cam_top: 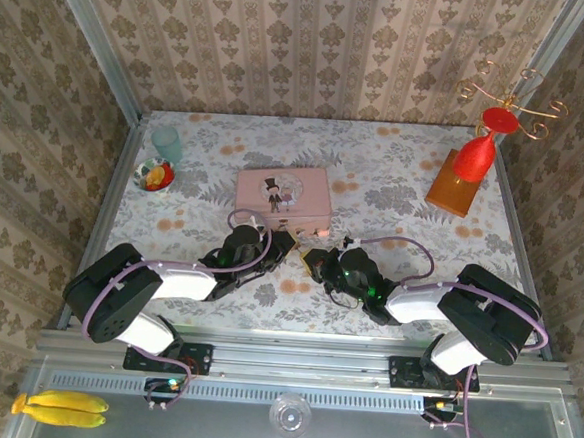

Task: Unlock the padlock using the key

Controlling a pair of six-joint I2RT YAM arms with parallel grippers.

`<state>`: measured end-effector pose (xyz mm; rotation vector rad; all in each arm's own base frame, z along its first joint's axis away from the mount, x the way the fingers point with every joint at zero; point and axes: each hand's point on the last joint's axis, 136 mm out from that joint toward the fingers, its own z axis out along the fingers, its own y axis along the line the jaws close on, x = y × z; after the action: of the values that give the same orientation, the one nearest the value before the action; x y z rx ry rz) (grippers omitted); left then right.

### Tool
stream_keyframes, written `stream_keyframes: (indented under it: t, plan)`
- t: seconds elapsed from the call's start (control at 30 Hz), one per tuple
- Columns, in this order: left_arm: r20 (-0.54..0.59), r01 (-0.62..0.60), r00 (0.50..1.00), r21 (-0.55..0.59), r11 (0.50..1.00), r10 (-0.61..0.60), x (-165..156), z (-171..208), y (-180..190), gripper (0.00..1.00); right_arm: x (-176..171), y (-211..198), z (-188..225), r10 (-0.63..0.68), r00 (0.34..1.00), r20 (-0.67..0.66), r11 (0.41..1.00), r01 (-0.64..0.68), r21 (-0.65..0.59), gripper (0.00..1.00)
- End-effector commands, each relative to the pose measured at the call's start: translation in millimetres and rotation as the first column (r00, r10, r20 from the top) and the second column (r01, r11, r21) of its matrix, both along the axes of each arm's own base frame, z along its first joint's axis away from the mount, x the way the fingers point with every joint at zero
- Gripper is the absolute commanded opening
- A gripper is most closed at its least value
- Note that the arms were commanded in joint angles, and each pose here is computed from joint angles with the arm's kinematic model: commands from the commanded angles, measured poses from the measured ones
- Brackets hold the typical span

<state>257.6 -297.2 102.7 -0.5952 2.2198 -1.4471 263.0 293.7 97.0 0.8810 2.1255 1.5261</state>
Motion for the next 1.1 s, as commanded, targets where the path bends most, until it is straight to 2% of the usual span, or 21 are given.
stream_keyframes:
  t: [0.0,1.07]
  plan:
    - [0.110,0.043,0.993,-0.097,0.994,-0.032,0.7,35.9,-14.4,0.00,7.1,-4.4,9.5,-0.048,0.998,0.037,0.999,0.047,0.023,0.00]
    - [0.129,0.083,0.989,-0.093,0.992,-0.070,-12.0,50.1,-22.6,0.00,13.9,0.3,13.9,-0.035,0.999,0.028,0.998,0.034,0.050,0.00]
